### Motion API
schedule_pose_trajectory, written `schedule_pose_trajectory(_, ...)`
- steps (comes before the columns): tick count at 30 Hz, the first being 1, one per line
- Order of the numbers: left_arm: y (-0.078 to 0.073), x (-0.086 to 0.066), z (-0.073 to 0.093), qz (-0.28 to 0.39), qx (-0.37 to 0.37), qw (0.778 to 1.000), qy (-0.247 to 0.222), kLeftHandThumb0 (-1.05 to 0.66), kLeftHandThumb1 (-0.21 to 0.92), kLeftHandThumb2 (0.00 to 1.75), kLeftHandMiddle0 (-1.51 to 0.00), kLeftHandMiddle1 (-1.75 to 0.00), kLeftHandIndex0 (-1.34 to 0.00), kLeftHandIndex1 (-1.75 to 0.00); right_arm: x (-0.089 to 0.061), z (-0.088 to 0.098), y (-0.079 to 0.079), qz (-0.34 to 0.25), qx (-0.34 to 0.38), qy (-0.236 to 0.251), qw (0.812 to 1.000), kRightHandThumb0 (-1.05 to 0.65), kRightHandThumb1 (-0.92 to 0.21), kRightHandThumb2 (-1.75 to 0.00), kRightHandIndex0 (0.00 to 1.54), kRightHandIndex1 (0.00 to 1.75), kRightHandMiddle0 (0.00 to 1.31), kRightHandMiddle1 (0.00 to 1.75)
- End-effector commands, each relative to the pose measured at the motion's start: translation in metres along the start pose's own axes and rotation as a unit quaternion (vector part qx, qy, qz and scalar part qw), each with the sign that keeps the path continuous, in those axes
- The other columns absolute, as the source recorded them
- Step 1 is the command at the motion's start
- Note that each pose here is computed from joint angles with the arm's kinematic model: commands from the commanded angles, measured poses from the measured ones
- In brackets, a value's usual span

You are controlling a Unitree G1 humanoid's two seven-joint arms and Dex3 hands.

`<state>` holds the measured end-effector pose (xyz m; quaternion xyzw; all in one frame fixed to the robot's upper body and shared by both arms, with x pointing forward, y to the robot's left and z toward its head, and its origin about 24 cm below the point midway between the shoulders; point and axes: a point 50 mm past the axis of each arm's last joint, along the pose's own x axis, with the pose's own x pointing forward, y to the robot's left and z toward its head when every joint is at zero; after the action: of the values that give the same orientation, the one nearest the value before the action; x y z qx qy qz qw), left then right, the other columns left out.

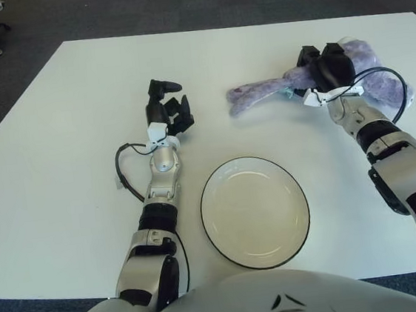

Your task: Put the doll into the plate.

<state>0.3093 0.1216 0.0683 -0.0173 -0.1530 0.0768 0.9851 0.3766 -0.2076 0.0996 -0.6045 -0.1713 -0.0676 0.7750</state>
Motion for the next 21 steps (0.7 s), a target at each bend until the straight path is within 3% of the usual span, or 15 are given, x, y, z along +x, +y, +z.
schedule_pose_trajectory(1,0.006,-0.013,-0.016,0.005,0.011,0.999,0.033,-0.39,0.62,0.94,-1.08,-1.75,-0.38,-1.75,-0.005,-0.003,-0.001,-0.003,0.026,0.006,1.000,0.01,-0.37,-1.19,0.48,1.74,0.58,1.53)
schedule_pose_trajectory(8,0.006,-0.013,-0.016,0.001,0.010,0.999,0.034,-0.39,0.61,0.94,-1.09,-1.75,-0.38,-1.75,-0.006,-0.002,-0.007,-0.028,0.063,0.009,0.998,0.00,-0.44,-1.06,0.46,1.64,0.57,1.52)
schedule_pose_trajectory(21,0.006,-0.012,-0.017,-0.002,0.007,0.999,0.039,-0.39,0.62,0.93,-1.08,-1.75,-0.38,-1.75,-0.012,0.005,-0.022,-0.076,0.122,0.001,0.990,0.00,-0.39,-1.05,0.63,1.45,0.61,1.50)
